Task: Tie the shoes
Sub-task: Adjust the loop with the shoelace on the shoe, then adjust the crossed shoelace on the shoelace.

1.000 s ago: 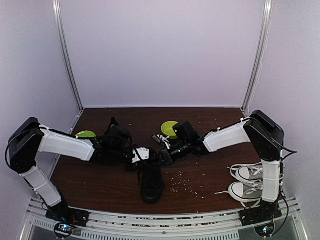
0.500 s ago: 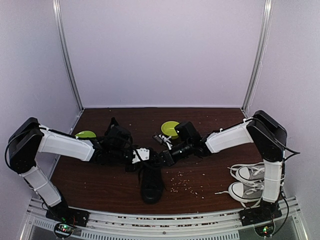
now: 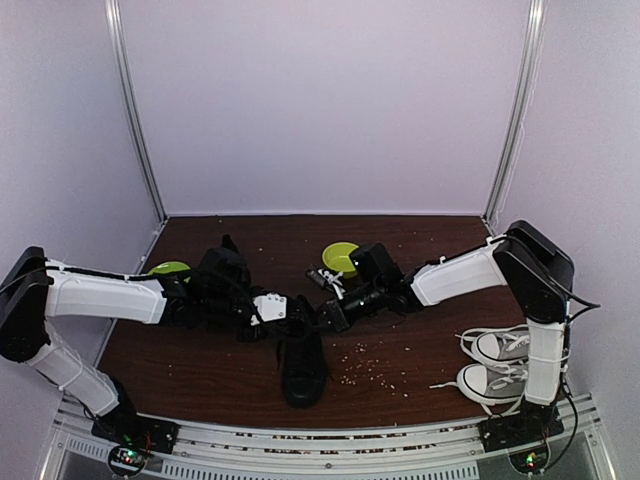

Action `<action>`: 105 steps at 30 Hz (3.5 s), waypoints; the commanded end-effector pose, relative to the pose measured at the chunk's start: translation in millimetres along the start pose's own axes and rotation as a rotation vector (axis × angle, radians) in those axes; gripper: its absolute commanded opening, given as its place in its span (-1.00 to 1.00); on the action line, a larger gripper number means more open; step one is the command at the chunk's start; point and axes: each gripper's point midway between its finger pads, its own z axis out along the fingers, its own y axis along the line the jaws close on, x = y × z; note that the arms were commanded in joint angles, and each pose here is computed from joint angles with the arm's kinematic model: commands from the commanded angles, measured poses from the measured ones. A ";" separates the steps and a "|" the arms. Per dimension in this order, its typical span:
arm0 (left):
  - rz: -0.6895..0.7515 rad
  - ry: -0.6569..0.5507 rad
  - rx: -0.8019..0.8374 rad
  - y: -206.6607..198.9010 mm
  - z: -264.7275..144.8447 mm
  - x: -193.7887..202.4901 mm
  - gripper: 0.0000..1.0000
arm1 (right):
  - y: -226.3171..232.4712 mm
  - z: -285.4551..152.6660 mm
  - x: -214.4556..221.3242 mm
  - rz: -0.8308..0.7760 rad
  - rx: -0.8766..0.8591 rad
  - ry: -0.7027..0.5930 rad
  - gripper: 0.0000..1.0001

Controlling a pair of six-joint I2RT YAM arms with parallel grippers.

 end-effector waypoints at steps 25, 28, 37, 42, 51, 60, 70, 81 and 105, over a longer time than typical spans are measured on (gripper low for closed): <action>-0.037 0.078 0.028 -10.8 4.0 20.5 -1.00 | 5.2 -17.3 -12.0 -0.038 0.090 0.002 -0.92; -0.045 0.063 0.023 -7.7 5.8 16.3 -1.00 | 4.7 -15.3 -15.1 -0.039 0.086 -0.003 -0.87; -0.068 0.036 0.052 -7.1 11.3 8.0 -1.00 | 2.5 -13.4 -15.0 -0.038 0.088 0.002 -0.98; -0.064 0.038 0.049 -7.3 10.1 8.8 -1.00 | 3.5 -15.0 -16.0 -0.043 0.087 0.003 -1.00; -0.020 0.037 0.036 -5.4 5.1 7.4 -0.92 | -3.2 -25.7 -16.0 -0.027 0.101 -0.008 -1.00; -0.014 -0.005 0.030 7.1 6.1 -10.3 -0.05 | 1.5 -25.1 -13.7 -0.032 0.066 0.001 -0.99; 0.011 0.001 0.071 13.9 29.3 -13.2 -0.02 | 6.5 -17.8 -8.0 -0.033 0.002 0.045 -0.79; 0.009 0.006 0.083 12.3 42.3 -7.7 -0.57 | 2.9 -8.4 -7.3 0.005 -0.028 0.046 -0.76; -0.059 -0.063 0.107 3.8 46.4 -15.2 -1.00 | 3.4 3.5 -6.3 0.096 -0.094 0.022 -0.66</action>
